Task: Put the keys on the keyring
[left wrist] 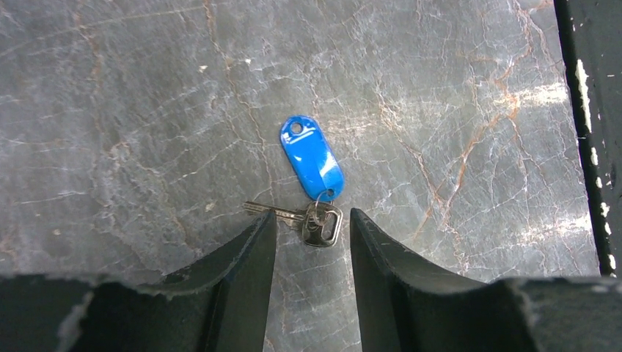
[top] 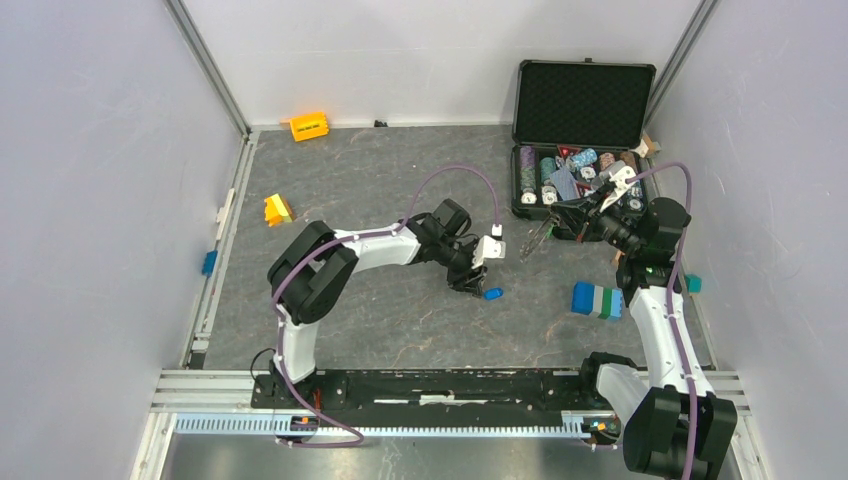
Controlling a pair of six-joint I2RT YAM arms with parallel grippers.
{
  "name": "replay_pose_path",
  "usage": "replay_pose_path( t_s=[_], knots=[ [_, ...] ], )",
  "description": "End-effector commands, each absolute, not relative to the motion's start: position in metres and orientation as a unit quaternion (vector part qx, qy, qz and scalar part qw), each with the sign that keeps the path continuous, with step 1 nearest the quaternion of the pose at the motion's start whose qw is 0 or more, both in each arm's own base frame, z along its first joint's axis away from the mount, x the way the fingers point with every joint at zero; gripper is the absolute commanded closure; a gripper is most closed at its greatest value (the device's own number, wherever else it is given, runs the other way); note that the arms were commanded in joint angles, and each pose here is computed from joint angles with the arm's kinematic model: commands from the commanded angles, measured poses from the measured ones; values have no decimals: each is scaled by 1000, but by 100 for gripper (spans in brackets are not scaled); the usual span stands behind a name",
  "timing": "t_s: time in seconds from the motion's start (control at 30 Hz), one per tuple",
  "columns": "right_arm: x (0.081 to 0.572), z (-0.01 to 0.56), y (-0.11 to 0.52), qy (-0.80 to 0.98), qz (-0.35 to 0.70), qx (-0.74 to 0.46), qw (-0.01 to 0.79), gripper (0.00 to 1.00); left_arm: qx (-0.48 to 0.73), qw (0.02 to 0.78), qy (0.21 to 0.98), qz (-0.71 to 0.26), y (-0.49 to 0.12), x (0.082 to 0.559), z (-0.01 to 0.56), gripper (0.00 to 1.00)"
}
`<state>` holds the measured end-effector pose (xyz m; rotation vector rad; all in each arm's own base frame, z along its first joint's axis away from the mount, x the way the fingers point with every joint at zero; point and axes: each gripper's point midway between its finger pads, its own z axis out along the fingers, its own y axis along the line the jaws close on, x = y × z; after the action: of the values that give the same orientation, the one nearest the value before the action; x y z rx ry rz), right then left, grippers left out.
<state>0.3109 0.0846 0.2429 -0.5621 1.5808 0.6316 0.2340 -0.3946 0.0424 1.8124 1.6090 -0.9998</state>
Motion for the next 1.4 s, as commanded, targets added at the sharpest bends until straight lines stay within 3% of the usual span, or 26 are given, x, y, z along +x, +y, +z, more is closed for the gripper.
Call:
replay_pose_path(
  t_s=[0.0, 0.93, 1.13, 1.27, 1.37],
  knots=[
    [311, 252, 86, 673, 267, -260, 639, 100, 680, 253, 579, -371, -401, 230, 35, 51],
    [311, 249, 86, 676, 268, -261, 635, 100, 698, 264, 579, -330, -399, 223, 23, 73],
    [311, 249, 85, 677, 266, -262, 635, 100, 696, 271, 582, -321, -400, 224, 23, 83],
    [311, 248, 85, 677, 265, -261, 634, 100, 691, 275, 587, -322, -400, 225, 27, 97],
    [310, 249, 85, 677, 265, -261, 635, 100, 684, 277, 591, -325, -400, 223, 33, 98]
  ],
)
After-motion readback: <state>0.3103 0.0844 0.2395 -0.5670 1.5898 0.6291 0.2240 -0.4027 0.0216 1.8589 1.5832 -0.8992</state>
